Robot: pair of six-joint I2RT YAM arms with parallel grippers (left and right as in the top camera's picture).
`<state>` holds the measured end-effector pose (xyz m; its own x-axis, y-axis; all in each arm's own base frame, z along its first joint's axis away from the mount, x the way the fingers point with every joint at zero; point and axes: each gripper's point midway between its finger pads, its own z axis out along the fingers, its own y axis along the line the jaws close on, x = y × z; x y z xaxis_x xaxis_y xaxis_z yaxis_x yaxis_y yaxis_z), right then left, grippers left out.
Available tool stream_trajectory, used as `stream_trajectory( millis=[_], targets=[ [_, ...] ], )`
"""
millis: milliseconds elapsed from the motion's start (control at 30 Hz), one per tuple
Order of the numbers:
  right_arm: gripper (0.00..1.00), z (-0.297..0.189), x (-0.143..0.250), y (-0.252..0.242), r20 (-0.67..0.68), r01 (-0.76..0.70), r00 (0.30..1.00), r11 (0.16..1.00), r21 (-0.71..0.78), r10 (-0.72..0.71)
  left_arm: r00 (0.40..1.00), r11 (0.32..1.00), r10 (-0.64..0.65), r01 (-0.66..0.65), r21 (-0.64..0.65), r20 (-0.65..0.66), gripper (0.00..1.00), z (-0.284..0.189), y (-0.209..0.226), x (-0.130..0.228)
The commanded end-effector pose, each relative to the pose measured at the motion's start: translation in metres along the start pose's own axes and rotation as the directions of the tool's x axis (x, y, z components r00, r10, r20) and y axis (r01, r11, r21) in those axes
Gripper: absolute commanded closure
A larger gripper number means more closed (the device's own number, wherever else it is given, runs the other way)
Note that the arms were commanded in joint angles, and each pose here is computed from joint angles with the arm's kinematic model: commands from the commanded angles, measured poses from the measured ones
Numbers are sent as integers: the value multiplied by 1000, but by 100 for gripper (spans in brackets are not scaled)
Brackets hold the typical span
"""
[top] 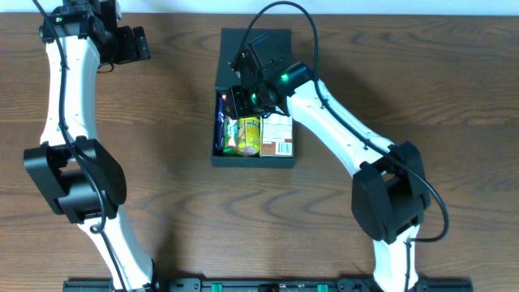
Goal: Pack container
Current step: 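Open the right gripper and withdraw it to the back-right, then move both grippers to the top edge of the upright lid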
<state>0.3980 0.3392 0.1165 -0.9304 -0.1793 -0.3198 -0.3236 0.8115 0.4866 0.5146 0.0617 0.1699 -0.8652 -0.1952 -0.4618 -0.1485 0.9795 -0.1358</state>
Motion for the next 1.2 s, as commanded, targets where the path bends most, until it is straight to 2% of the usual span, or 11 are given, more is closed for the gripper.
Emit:
stream_trajectory(
  millis=[0,267,367,400,467,500,533,567,600,867,1167],
  targets=[
    [1,4,-3,3,3,23,1000,1000,-1,-23,1000,1000,7,-7,2,-11,5,1,1,3],
    [1,-46,-50,-19,124,-20,992,1000,6,19,1000,1000,5,-5,14,-11,5,1,-2,3],
    [1,-80,-75,-38,207,-38,978,999,12,34,1000,994,5,-3,105,-15,0,-1,-17,4],
    [2,-91,-82,-48,231,-42,972,999,20,36,1000,990,6,-3,139,-17,5,-1,-24,4],
    [43,-107,-91,-69,266,-66,962,997,36,54,1000,980,10,-6,200,-19,27,-3,-36,5],
    [82,-115,-94,-80,281,-87,957,995,43,72,1000,975,13,-8,221,-21,49,-3,-41,5],
    [99,-120,-96,-90,288,-107,954,993,49,88,1000,971,17,-12,240,-22,66,-4,-46,6],
    [99,-125,-96,-102,293,-129,950,990,57,107,1000,966,20,-13,257,-22,86,-4,-51,6],
    [99,-129,-96,-113,297,-152,947,986,69,125,1000,962,10,-3,272,-26,94,-5,-57,7],
    [99,-150,-91,-176,326,-275,921,949,156,214,999,955,43,-33,295,-26,94,-3,-86,10],
    [99,-142,-85,-199,308,-289,926,933,215,216,997,926,-59,73,371,-49,94,6,-119,6]
  ],
)
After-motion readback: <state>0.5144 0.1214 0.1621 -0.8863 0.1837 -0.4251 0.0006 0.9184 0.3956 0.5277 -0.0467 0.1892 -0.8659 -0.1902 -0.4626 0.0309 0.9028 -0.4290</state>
